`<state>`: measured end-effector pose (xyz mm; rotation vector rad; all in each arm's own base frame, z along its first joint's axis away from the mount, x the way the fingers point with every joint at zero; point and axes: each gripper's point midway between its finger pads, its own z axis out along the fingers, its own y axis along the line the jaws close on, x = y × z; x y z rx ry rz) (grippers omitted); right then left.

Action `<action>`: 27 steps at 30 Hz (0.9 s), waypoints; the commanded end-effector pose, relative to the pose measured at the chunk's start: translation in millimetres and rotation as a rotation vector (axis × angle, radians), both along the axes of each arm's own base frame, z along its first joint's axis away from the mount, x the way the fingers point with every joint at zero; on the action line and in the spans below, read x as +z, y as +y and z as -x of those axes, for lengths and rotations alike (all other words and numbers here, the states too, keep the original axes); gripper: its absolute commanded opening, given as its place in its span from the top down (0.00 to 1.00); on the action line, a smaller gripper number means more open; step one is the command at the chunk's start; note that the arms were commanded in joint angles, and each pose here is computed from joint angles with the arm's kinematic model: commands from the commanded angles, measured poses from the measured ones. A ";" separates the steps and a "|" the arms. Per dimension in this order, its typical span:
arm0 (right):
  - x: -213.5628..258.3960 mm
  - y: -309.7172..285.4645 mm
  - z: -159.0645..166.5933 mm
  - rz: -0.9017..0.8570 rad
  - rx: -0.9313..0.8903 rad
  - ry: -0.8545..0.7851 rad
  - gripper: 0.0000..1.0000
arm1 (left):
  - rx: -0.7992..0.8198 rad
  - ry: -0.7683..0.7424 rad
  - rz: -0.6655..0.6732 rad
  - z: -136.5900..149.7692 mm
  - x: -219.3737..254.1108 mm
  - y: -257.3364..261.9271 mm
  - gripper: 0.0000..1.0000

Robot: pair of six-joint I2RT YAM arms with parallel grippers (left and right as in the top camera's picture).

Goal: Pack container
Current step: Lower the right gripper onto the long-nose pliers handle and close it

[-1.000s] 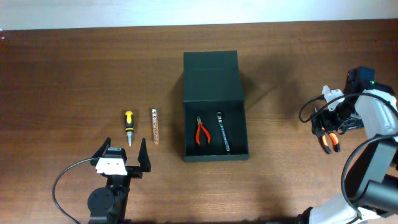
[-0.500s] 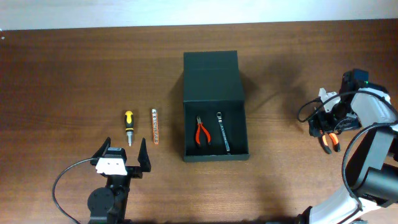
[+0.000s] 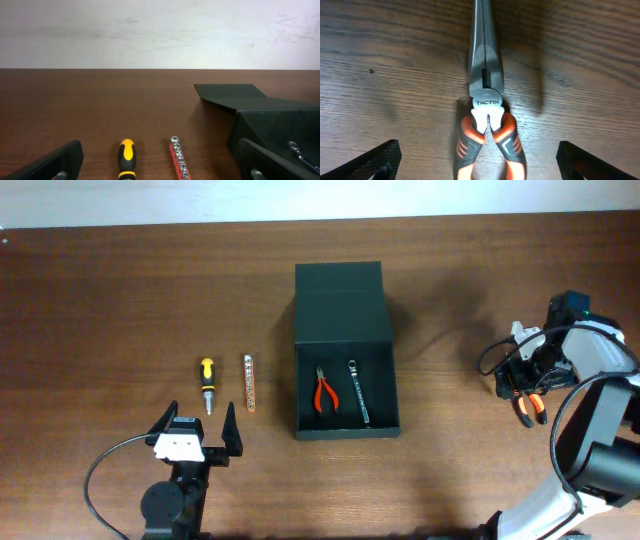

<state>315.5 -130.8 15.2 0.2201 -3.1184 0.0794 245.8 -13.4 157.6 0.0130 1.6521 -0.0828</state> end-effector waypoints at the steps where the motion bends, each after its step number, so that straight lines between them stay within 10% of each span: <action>1: -10.0 -1.9 4.6 -0.005 -0.007 0.028 0.01 | 0.012 0.004 -0.020 -0.1 -2.7 2.9 0.01; 27: -26.0 0.1 6.2 -0.025 -0.007 0.058 0.01 | 0.012 0.004 -0.020 -0.1 -2.7 2.9 0.01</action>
